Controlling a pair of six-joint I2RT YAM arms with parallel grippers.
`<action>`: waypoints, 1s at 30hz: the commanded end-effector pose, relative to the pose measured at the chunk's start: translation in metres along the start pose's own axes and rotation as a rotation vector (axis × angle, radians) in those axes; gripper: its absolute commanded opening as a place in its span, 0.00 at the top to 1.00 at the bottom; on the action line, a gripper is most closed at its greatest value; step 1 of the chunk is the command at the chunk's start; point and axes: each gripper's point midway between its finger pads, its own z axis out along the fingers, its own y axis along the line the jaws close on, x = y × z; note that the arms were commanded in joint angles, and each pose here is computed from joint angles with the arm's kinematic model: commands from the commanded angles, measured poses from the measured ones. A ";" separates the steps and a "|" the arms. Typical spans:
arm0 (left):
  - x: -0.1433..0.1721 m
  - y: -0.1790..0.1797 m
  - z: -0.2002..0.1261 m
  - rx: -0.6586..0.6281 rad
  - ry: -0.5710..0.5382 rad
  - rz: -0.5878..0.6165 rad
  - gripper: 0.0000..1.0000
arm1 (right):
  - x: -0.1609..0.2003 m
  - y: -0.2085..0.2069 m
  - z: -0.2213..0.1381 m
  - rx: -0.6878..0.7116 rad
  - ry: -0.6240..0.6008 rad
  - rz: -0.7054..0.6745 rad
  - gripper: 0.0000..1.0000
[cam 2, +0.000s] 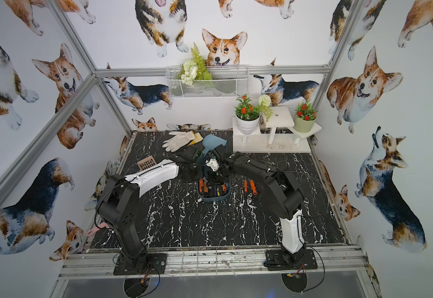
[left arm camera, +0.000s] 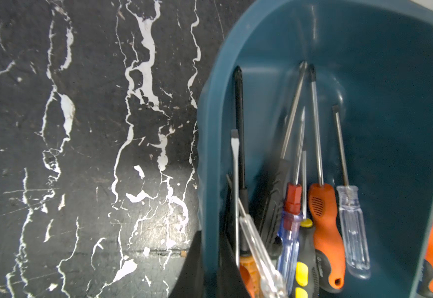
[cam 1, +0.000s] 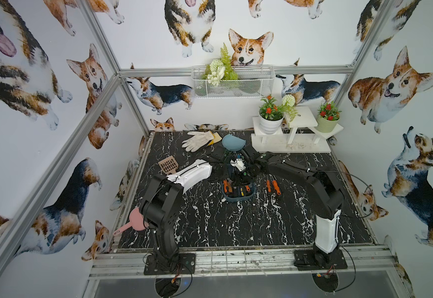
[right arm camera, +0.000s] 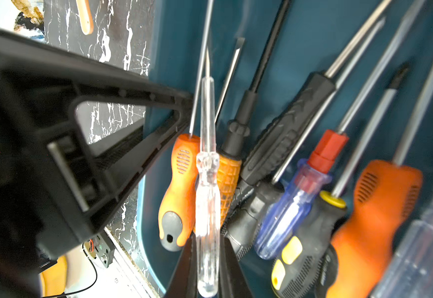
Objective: Take out the screwdriver from the storage box
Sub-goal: Pick up the screwdriver from the storage box.
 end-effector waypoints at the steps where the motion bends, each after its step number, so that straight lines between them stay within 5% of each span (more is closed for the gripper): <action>1: -0.009 -0.008 -0.003 0.026 -0.035 -0.002 1.00 | -0.003 -0.001 -0.003 0.016 -0.027 0.007 1.00; 15: -0.010 -0.007 -0.002 0.018 -0.035 0.003 1.00 | 0.008 -0.034 -0.012 0.194 -0.008 0.073 1.00; 30: -0.013 -0.008 0.002 0.005 -0.029 0.010 1.00 | 0.017 -0.064 -0.050 0.447 0.018 -0.004 1.00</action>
